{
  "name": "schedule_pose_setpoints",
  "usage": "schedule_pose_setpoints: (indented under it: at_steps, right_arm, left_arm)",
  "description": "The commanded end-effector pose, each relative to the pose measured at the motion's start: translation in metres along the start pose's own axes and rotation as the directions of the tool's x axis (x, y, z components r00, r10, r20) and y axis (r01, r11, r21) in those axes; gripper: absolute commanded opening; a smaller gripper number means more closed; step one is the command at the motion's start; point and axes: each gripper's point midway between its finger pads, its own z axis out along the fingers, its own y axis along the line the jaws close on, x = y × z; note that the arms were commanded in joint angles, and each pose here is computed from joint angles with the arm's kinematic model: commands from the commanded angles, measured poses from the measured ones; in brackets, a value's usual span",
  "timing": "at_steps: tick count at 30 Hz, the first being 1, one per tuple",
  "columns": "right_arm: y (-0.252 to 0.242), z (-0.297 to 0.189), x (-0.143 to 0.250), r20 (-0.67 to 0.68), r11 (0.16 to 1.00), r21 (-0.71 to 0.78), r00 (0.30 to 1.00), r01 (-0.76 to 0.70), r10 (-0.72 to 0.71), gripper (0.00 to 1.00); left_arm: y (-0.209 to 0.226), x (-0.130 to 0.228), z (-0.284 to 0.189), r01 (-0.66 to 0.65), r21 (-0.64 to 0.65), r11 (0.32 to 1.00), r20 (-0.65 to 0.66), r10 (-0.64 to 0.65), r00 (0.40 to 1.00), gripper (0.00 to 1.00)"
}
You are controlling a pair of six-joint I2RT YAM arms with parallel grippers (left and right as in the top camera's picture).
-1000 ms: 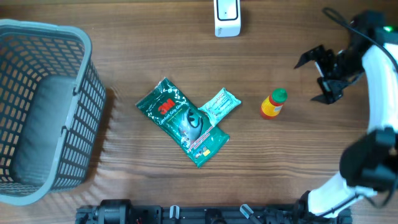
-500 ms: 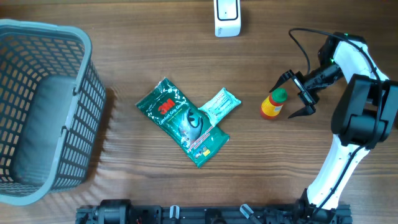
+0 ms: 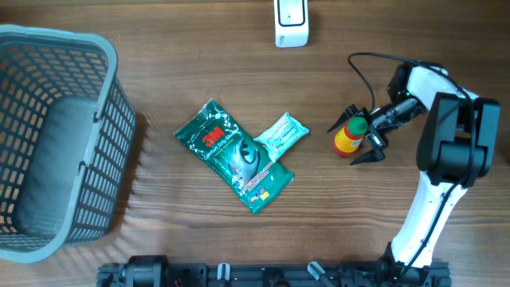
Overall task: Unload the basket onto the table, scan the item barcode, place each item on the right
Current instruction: 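Regrasp the sauce bottle with right gripper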
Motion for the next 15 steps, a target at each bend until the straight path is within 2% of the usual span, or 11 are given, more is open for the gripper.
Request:
schedule_pose_setpoints:
  at_steps: [1, 3, 4, 8, 11, 14, 15]
  right_arm:
    - [0.006, 0.015, 0.003, -0.039, 0.999, 0.005, 0.999, -0.036, 0.036, 0.97]
    - [0.007, 0.018, 0.005, -0.042, 0.999, 0.014, 0.999, -0.029, 0.030, 0.88]
    - [0.007, 0.018, 0.005, -0.041, 0.999, 0.014, 0.999, -0.029, 0.029, 0.86]
    - [0.004, 0.018, 0.001, -0.023, 0.999, 0.032, 0.999, -0.041, 0.042, 0.67]
    - [-0.003, 0.018, -0.007, 0.023, 0.991, 0.072, 0.994, -0.110, 0.109, 0.59]
    - [-0.002, 0.018, -0.009, 0.028, 0.992, 0.069, 0.995, -0.102, 0.100, 0.52]
    - [-0.002, 0.017, -0.010, 0.031, 0.994, 0.072, 0.997, -0.079, 0.077, 0.45]
  left_arm:
    - [0.000, 0.000, -0.001, -0.007, -0.002, 1.000, 0.005, 0.007, 1.000, 1.00]
    - [0.000, 0.000, -0.001, -0.007, -0.002, 1.000, 0.005, 0.007, 1.000, 1.00]
    - [0.000, 0.000, -0.001, -0.007, -0.002, 1.000, 0.005, 0.007, 1.000, 1.00]
    - [0.000, 0.000, -0.001, -0.007, -0.002, 1.000, 0.005, 0.007, 1.000, 1.00]
    - [0.000, 0.000, -0.001, -0.007, -0.002, 1.000, 0.005, 0.007, 1.000, 1.00]
    - [0.000, 0.000, -0.001, -0.007, -0.002, 1.000, 0.005, 0.007, 1.000, 1.00]
    - [0.000, 0.000, -0.001, -0.007, -0.002, 1.000, 0.005, 0.007, 1.000, 1.00]
